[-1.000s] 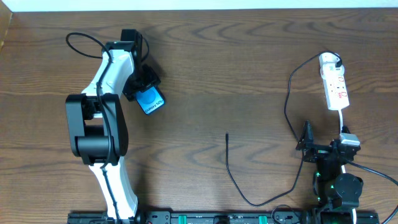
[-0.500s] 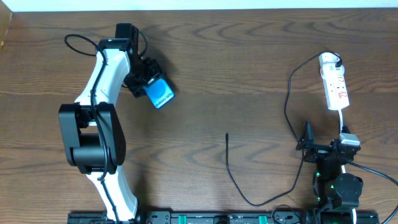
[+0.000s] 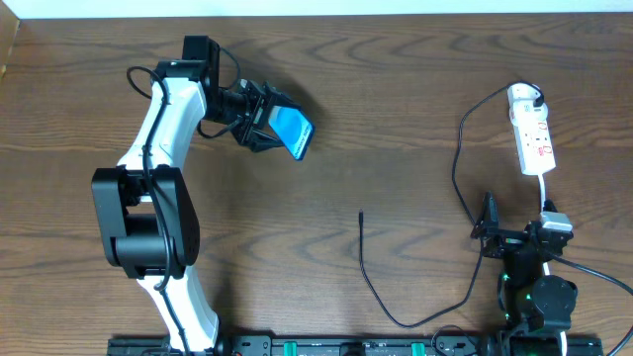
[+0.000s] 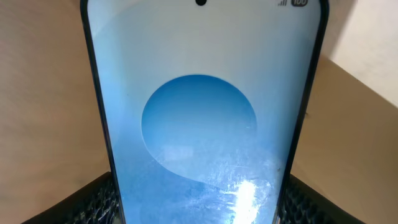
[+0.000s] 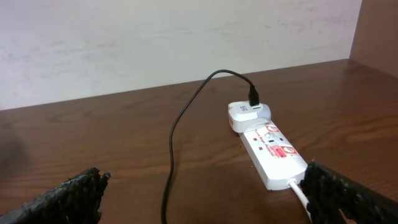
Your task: Plug charger to phone and switch on socket
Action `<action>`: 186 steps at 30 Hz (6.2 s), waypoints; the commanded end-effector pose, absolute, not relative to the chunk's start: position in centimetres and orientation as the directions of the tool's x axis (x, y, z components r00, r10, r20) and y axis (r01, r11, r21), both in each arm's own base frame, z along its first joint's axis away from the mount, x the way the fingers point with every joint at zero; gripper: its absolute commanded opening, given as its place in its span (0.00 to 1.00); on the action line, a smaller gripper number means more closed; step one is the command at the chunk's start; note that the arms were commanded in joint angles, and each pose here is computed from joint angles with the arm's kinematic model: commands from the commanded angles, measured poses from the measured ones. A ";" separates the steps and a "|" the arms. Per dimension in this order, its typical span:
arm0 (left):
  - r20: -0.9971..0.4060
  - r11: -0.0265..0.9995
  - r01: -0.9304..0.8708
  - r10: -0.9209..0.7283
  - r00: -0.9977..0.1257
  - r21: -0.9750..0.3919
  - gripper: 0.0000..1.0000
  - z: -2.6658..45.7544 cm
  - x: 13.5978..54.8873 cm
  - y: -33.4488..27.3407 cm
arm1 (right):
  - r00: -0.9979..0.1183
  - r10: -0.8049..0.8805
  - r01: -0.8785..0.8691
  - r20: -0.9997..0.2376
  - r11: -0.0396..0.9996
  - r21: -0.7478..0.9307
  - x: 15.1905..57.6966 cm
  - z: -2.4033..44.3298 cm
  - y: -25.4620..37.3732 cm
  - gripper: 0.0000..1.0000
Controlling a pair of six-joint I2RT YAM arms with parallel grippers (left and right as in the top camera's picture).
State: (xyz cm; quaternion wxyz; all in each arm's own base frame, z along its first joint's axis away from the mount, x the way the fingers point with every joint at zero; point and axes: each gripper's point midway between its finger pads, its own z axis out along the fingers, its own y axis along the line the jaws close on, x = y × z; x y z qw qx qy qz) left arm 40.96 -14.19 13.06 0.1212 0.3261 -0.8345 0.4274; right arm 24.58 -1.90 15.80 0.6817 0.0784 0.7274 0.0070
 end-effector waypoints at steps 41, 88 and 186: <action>0.855 0.062 -0.864 -0.124 -0.504 -0.500 0.07 22.1 39.3 -17.6 | -0.058 0.116 0.105 -0.992 0.988 0.110 24.6 15.8 -1.9 0.99; 0.843 0.069 -0.854 -0.134 -0.520 -0.516 0.07 21.9 39.4 -17.5 | -0.058 0.116 0.105 -0.992 0.988 0.110 24.6 15.8 -1.9 0.99; 0.491 0.405 -0.695 -0.502 -0.712 -0.594 0.07 13.5 40.9 -13.7 | 0.018 -0.002 -0.009 -1.000 1.000 -0.002 31.0 29.6 -0.2 0.99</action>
